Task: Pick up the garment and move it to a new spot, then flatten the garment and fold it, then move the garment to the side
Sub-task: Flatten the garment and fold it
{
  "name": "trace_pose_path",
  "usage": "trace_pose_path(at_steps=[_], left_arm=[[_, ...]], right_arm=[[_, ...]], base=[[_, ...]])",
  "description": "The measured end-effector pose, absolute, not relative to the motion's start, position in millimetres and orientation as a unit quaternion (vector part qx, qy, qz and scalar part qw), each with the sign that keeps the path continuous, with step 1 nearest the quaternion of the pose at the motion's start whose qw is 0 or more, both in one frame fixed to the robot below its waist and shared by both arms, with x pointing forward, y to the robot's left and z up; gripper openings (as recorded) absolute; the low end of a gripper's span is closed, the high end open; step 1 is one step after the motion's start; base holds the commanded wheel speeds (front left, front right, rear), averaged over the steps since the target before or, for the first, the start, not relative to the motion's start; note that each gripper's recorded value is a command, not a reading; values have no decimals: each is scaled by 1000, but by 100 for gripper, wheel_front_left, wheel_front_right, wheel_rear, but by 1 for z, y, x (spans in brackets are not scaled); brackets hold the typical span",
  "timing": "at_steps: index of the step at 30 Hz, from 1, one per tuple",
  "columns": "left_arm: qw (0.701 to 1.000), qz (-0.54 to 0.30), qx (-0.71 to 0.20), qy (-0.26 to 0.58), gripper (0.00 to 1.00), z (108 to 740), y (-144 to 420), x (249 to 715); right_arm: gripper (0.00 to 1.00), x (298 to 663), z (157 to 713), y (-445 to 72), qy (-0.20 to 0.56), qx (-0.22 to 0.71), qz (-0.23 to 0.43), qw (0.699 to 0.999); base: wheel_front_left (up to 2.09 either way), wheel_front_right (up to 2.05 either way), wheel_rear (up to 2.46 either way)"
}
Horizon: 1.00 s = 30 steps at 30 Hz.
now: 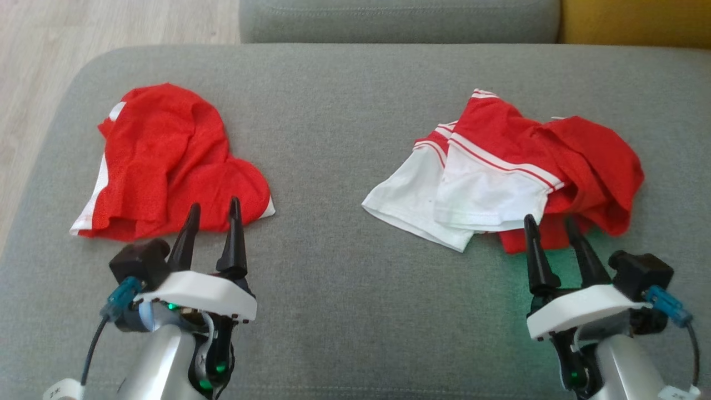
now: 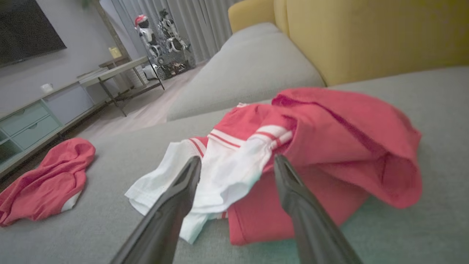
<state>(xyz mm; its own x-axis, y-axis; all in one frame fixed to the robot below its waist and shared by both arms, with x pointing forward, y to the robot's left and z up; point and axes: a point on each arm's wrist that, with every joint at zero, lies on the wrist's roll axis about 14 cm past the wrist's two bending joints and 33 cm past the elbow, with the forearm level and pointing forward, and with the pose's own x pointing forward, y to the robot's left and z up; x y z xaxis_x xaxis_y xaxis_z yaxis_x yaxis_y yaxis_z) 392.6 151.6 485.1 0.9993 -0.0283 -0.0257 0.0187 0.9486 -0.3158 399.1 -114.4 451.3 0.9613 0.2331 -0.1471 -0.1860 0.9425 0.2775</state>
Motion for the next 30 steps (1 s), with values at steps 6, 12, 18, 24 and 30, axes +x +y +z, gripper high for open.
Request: trace_pose_path(at_steps=[6,12,18,24,30], left_arm=[[986,1,-167,23,100,477,157,394],[986,3,-163,27,100,473,158,394],[986,7,-162,26,100,472,161,394],[987,2,-159,28,100,471,160,395],[986,-4,-162,29,100,470,155,395]], right_arm=[[100,406,437,-99,118,158,120,973],[100,408,429,-89,135,174,129,967],[100,412,423,-96,142,163,119,969],[100,412,425,-111,135,161,98,973],[100,410,427,-111,135,165,98,972]], base=[[0,0,0],[0,0,0],[0,0,0],[0,0,0],[0,0,0]])
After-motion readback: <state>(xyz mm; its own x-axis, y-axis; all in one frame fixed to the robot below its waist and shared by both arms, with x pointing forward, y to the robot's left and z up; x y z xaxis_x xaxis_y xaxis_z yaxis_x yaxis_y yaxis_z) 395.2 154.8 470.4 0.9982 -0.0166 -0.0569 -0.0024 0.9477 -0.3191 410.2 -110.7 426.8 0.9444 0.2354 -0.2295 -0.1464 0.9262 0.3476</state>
